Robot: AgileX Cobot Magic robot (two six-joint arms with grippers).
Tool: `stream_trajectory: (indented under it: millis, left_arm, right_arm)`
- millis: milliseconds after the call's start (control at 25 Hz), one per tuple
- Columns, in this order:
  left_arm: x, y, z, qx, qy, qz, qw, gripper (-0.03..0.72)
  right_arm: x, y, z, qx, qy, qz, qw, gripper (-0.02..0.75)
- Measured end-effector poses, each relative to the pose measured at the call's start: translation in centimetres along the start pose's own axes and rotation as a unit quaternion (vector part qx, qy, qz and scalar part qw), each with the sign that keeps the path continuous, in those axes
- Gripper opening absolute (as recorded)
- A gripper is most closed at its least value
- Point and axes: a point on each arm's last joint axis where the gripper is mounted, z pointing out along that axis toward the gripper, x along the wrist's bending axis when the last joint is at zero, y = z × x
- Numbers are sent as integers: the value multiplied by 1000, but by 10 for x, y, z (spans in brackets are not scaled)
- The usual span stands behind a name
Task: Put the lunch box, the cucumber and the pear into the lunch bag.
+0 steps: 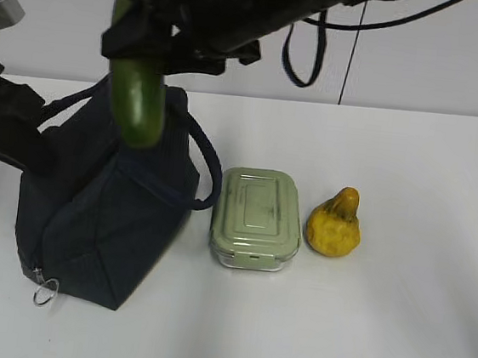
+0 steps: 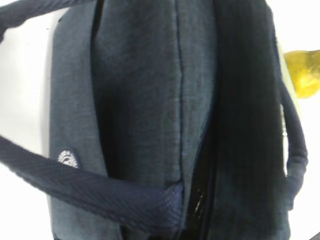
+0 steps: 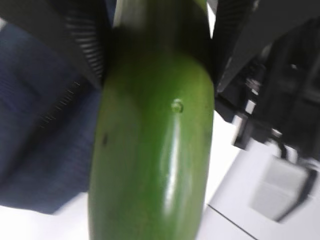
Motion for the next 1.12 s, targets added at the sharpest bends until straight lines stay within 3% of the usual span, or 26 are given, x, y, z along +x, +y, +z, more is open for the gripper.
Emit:
stream_trajectory:
  millis: [240, 440, 640, 1040, 1120]
  left_arm:
    - [-4, 0, 2, 1, -4, 6, 1000, -15]
    - [-5, 1, 2, -2, -6, 4, 1000, -15]
    - [-5, 1, 1, -4, -7, 4, 1000, -15]
    - [-5, 1, -2, -11, 6, 12, 1000, -16]
    - [-5, 1, -2, -12, 7, 12, 1000, -15]
  right_arm:
    - [2, -1, 28, -32, 61, 29, 997, 398]
    - [-9, -3, 44, -46, 73, 37, 996, 398]
    - [-30, -18, 66, -12, 47, 23, 999, 398]
    - [-49, -35, 68, 75, -43, -34, 996, 400]
    - [-49, -35, 68, 78, -44, -36, 995, 407]
